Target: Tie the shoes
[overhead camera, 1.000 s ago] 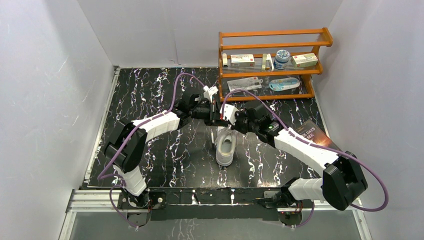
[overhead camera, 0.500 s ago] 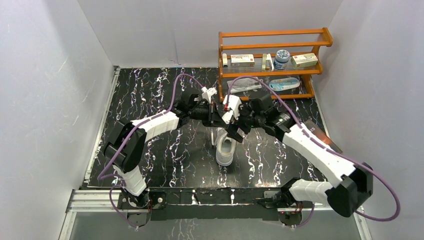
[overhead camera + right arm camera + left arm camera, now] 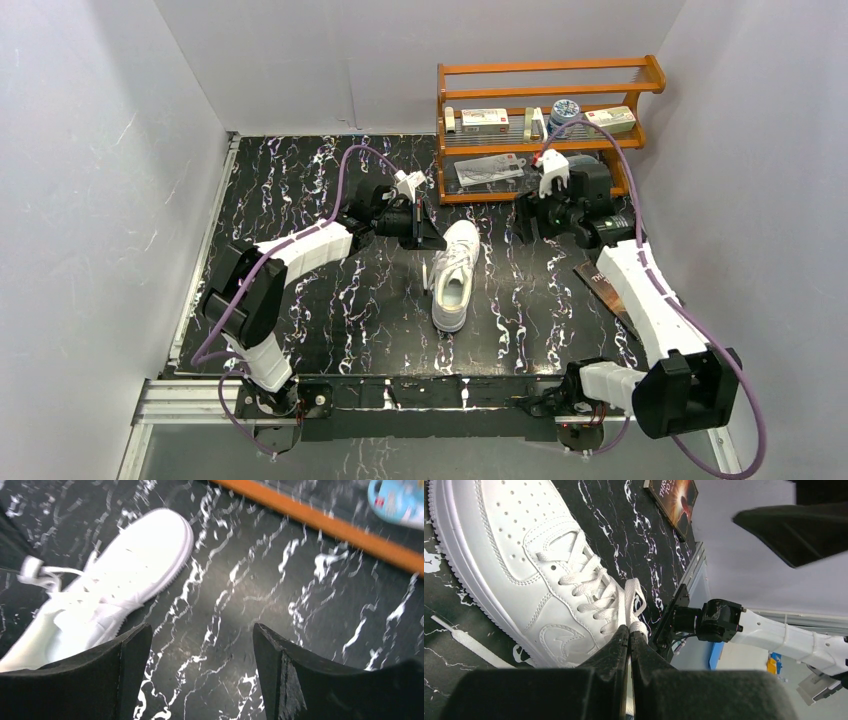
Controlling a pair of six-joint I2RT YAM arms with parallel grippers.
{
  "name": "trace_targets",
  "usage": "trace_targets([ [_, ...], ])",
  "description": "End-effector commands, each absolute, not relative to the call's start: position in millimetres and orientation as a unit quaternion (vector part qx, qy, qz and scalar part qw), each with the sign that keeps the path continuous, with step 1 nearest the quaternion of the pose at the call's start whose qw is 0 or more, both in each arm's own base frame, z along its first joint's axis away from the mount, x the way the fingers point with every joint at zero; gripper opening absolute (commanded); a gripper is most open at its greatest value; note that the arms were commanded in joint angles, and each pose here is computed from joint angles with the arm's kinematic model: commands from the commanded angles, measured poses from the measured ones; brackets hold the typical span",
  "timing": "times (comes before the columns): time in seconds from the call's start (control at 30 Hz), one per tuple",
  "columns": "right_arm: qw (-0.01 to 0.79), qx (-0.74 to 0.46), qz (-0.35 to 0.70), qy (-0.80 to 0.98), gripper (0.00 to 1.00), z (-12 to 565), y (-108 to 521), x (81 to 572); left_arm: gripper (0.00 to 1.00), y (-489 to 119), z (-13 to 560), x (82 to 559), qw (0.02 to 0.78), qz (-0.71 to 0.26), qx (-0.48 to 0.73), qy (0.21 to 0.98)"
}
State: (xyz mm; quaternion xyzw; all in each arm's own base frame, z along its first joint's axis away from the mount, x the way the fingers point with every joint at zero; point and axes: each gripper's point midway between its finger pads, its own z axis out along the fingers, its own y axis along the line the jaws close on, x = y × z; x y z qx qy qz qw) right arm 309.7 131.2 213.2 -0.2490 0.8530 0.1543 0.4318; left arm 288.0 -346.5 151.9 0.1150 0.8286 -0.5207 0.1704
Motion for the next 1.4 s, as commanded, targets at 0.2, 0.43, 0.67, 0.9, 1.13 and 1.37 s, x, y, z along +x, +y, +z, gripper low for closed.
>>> trace_targets([
  [0.2, 0.432, -0.316, 0.325, 0.78, 0.73, 155.2, 160.4, 300.0, 0.0, -341.4, 174.9, 292.0, 0.188, -0.513, 0.081, 0.834],
  [0.43, 0.422, -0.355, 0.487, 0.677, 0.61, 147.9, 187.4, 288.0, 0.0, -342.4, 174.2, 291.5, 0.177, -0.514, 0.073, 0.836],
  [0.67, 0.383, -0.35, 0.546, 0.658, 0.59, 124.2, 195.8, 285.3, 0.0, -343.6, 177.7, 295.0, 0.175, -0.514, 0.076, 0.836],
  [0.9, 0.358, -0.346, 0.567, 0.657, 0.6, 109.3, 213.8, 284.4, 0.0, -344.3, 179.7, 295.7, 0.174, -0.517, 0.072, 0.835],
  [1.13, 0.346, -0.337, 0.555, 0.677, 0.5, 94.0, 223.5, 283.5, 0.0, -345.3, 179.0, 297.4, 0.175, -0.519, 0.067, 0.834],
  [1.37, 0.356, -0.332, 0.513, 0.706, 0.17, 81.0, 230.9, 274.4, 0.0, -346.0, 176.9, 297.8, 0.173, -0.52, 0.064, 0.834],
])
